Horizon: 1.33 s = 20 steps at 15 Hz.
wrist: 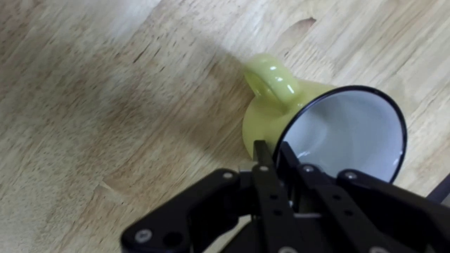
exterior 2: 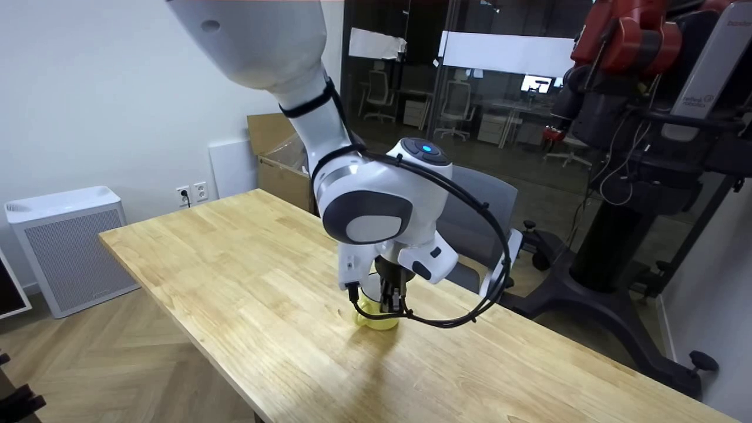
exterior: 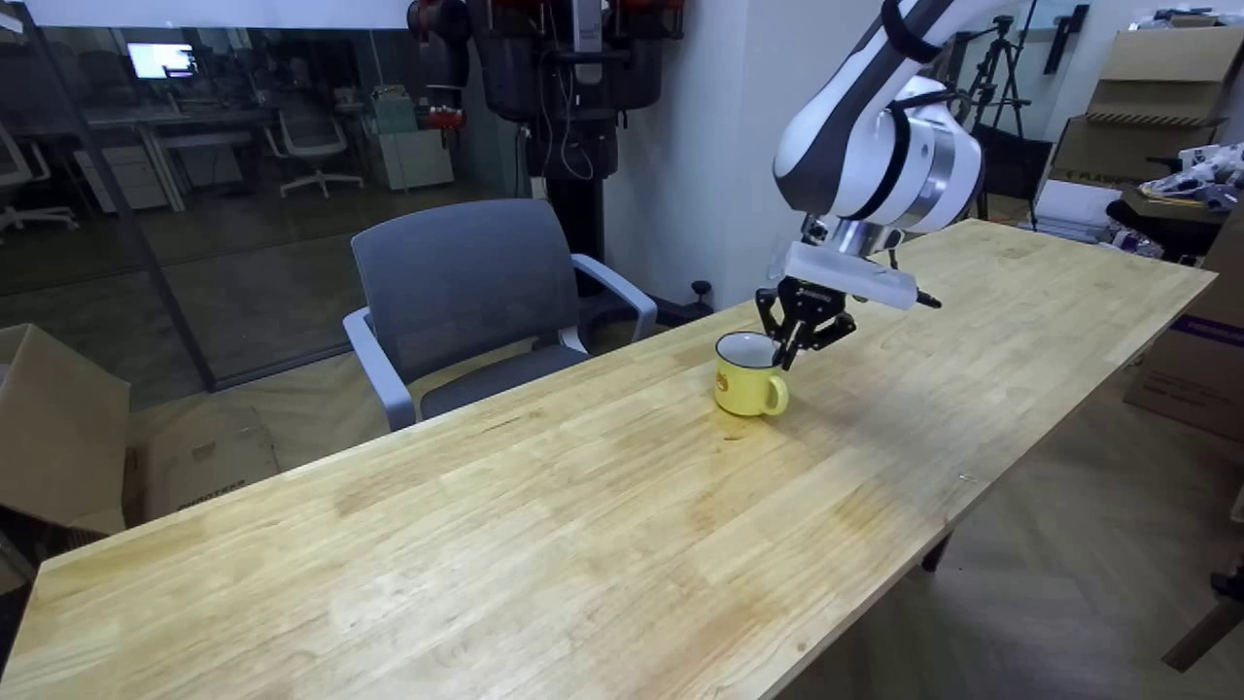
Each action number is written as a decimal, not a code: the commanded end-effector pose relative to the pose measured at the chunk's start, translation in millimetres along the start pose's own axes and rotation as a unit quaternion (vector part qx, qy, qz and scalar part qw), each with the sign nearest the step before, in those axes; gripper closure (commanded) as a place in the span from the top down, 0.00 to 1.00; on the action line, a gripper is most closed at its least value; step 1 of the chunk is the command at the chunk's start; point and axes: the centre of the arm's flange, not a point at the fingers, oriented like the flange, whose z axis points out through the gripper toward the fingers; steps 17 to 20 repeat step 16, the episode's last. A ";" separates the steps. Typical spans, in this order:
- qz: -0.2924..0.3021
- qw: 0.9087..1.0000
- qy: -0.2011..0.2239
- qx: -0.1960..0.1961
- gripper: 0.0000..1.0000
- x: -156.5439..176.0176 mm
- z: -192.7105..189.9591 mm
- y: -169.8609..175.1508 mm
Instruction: Move the mug forward
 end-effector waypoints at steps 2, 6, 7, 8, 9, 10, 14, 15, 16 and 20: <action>0.108 0.993 0.052 0.007 0.49 -4.8 -15.5 -14.1; 0.155 0.986 0.058 -0.033 0.76 -18.1 -37.8 -15.4; 0.152 0.986 0.044 -0.046 0.83 -22.7 -43.9 -15.9; 0.148 0.987 0.030 -0.060 0.89 -27.3 -47.5 -16.3; 0.139 0.987 0.008 -0.079 0.97 -32.5 -52.6 -17.7; 0.130 0.987 -0.011 -0.098 0.99 -37.4 -56.9 -18.6; 0.095 0.976 -0.086 -0.178 1.00 -57.3 -84.0 -21.8; 0.086 0.974 -0.093 -0.187 1.00 -60.6 -90.2 -22.3; 0.083 0.979 -0.084 -0.168 1.00 -52.1 -68.4 -15.7; 0.083 0.979 -0.084 -0.168 1.00 -52.1 -68.4 -15.7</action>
